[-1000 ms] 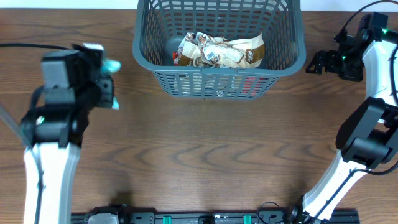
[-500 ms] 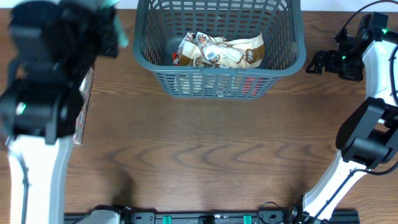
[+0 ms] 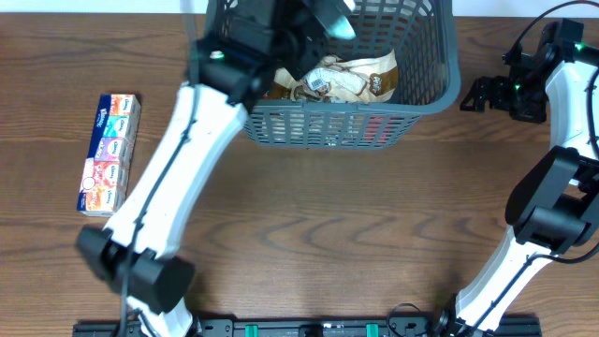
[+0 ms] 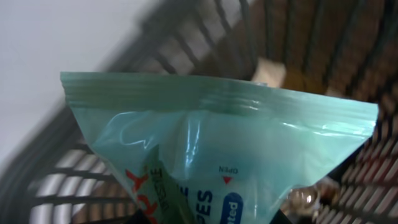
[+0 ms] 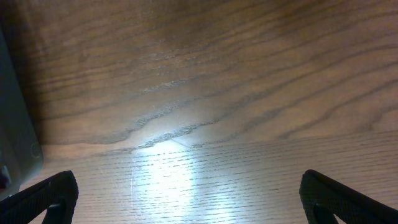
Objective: Pack container
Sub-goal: 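Carry the wipes over the basket and release them inside, then move the left gripper to the Kleenex tissue multi-pack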
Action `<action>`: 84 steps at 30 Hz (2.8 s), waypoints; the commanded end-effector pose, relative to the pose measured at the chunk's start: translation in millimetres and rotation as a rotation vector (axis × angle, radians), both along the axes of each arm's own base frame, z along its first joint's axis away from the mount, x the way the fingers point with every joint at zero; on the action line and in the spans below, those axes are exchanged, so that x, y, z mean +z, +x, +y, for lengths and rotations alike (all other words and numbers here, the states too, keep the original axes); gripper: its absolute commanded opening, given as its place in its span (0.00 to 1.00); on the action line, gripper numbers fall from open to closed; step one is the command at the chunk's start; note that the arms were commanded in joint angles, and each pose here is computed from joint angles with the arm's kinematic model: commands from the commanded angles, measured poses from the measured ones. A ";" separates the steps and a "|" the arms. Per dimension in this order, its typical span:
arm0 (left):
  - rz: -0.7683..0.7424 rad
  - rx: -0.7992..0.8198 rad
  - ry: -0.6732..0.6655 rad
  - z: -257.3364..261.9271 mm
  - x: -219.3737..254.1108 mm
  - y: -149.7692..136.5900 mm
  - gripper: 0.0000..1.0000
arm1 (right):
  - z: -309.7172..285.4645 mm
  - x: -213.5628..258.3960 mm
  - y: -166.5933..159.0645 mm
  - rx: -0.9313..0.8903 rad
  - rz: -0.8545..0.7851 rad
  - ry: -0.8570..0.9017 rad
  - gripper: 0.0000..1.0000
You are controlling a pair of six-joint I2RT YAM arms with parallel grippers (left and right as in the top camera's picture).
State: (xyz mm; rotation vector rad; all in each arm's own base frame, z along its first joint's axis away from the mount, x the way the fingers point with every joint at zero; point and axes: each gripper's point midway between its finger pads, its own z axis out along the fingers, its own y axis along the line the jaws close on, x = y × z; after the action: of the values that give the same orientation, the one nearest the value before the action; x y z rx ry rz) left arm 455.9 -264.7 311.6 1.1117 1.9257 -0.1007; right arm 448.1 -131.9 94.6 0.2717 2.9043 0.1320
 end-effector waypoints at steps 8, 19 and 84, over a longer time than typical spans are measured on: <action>0.111 -0.045 0.175 10.9 -77.9 23.3 0.10 | 3.0 -3.4 -2.8 0.022 0.015 0.000 0.99; 0.139 -0.003 0.227 26.2 -86.3 22.4 0.76 | 3.3 -3.7 -3.9 0.025 0.020 0.001 0.99; 0.881 1.300 0.024 435.1 -200.7 -82.4 0.99 | 1.9 -4.2 -5.9 0.052 0.027 -0.014 0.99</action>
State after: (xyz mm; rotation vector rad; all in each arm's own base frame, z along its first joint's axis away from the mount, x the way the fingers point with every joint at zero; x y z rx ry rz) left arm 371.9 168.7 117.7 -0.4015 3.0550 0.2013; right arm 444.0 -130.9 93.6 0.2229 2.9245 0.1301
